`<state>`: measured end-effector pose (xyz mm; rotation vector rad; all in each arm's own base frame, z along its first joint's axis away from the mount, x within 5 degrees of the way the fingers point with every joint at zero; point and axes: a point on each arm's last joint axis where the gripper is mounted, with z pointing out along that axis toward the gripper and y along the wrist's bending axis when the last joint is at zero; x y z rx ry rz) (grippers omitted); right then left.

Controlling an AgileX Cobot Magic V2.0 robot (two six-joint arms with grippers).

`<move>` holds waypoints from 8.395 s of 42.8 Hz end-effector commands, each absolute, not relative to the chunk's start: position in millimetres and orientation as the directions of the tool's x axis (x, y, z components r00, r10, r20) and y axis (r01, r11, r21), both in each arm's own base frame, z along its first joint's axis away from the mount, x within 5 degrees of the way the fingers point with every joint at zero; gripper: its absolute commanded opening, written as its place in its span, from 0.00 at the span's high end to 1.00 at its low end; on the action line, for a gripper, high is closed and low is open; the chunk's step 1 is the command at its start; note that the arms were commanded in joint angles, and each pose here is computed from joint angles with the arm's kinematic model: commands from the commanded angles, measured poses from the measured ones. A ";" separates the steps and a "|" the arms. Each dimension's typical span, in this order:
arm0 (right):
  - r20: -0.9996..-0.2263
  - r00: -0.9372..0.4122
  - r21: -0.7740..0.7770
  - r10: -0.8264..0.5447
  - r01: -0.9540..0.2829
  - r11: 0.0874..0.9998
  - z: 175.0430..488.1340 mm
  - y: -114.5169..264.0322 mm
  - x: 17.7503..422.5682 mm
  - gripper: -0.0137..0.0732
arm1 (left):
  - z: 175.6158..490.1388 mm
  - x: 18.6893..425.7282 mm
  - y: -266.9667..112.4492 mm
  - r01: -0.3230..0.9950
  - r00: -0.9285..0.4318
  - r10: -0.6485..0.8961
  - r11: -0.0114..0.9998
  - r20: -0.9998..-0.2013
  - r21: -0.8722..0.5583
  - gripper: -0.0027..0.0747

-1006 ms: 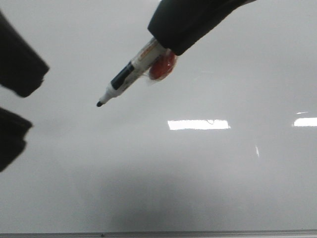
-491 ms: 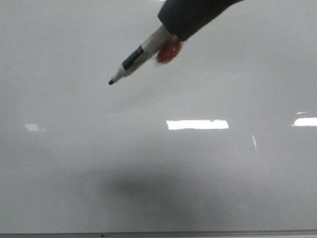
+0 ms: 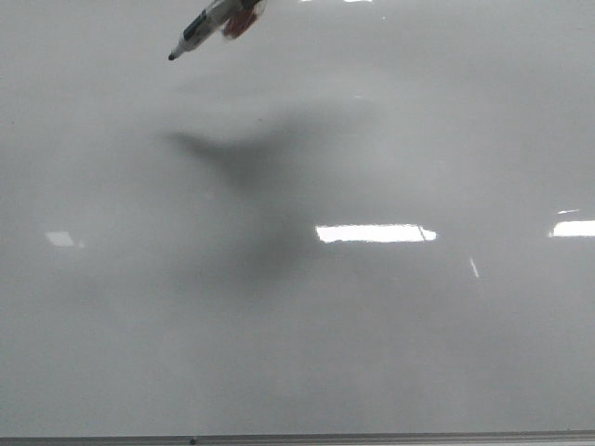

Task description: Write number 7 on whiteboard

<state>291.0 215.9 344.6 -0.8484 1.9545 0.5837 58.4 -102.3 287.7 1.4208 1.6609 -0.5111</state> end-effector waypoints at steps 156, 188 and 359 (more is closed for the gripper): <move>-0.709 -0.196 0.173 -0.677 -0.980 0.102 350.6 235.0 180.9 0.91 | 292.7 105.3 -150.3 0.915 -0.027 0.580 0.342 -0.814 0.213 0.99; -0.828 -0.175 0.081 -0.532 -0.977 0.195 382.2 224.6 179.2 0.26 | 291.9 105.6 -149.4 0.915 -0.056 0.578 0.356 -0.814 0.190 0.99; -0.974 -0.218 0.045 -0.066 -0.468 0.883 300.4 42.2 76.9 0.92 | 323.1 94.2 6.8 -0.062 -0.065 0.109 0.992 -0.992 0.113 0.99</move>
